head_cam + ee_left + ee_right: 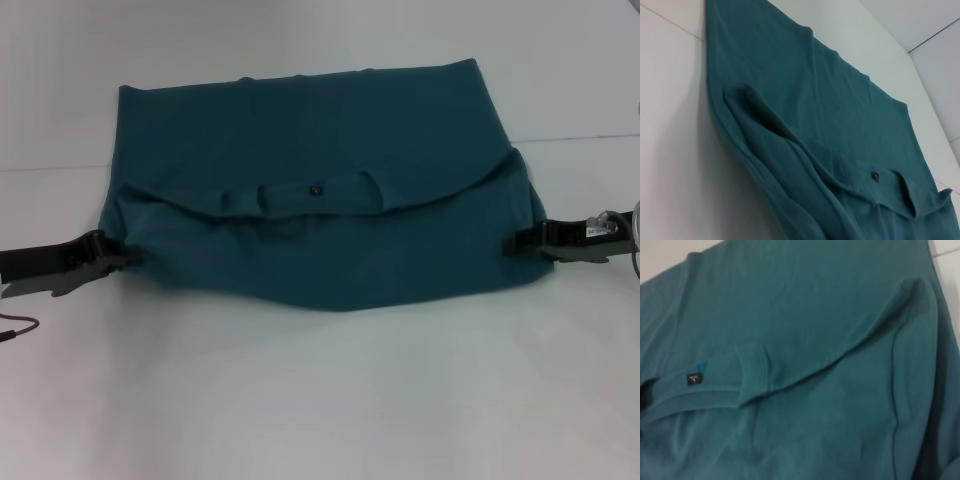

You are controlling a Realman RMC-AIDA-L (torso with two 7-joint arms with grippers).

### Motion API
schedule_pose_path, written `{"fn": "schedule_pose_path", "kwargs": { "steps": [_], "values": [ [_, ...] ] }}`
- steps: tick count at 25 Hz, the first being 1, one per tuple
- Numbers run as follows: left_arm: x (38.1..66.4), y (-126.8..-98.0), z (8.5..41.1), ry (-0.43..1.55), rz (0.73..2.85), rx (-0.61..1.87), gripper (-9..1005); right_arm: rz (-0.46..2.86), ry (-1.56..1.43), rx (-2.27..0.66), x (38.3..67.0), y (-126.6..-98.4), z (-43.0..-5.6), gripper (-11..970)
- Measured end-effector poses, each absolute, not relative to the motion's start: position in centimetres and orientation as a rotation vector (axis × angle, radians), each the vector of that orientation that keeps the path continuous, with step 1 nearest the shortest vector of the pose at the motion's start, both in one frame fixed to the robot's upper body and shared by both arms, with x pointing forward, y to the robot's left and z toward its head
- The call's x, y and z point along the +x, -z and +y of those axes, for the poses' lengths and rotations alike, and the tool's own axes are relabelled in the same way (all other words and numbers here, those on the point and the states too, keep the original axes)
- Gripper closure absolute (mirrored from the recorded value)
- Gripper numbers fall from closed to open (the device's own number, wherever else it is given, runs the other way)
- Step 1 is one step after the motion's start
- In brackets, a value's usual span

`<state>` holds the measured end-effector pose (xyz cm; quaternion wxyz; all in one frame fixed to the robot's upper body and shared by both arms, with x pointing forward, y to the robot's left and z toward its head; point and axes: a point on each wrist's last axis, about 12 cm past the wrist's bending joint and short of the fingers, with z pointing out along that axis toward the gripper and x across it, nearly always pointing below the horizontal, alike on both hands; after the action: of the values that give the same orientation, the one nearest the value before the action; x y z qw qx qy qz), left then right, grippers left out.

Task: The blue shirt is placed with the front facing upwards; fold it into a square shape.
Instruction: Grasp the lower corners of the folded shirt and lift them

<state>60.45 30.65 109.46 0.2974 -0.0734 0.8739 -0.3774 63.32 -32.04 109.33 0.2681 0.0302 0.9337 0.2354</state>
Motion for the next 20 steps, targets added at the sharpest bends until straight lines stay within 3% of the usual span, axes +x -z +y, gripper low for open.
{"fn": "schedule_pose_path", "kwargs": {
  "steps": [5, 16, 20],
  "values": [
    [60.4, -109.4, 30.7, 1.003, 2.323, -0.196, 964, 2.537, -0.618, 0.062, 63.4, -109.5, -32.1, 446],
    [60.2, -109.9, 31.1, 0.988, 2.368, -0.135, 965, 2.567, -0.659, 0.042, 63.0, -110.6, -33.1, 909],
    [59.5, -110.4, 31.8, 0.953, 2.454, -0.034, 965, 2.611, -0.708, 0.007, 62.3, -112.0, -33.7, 922]
  ]
}}
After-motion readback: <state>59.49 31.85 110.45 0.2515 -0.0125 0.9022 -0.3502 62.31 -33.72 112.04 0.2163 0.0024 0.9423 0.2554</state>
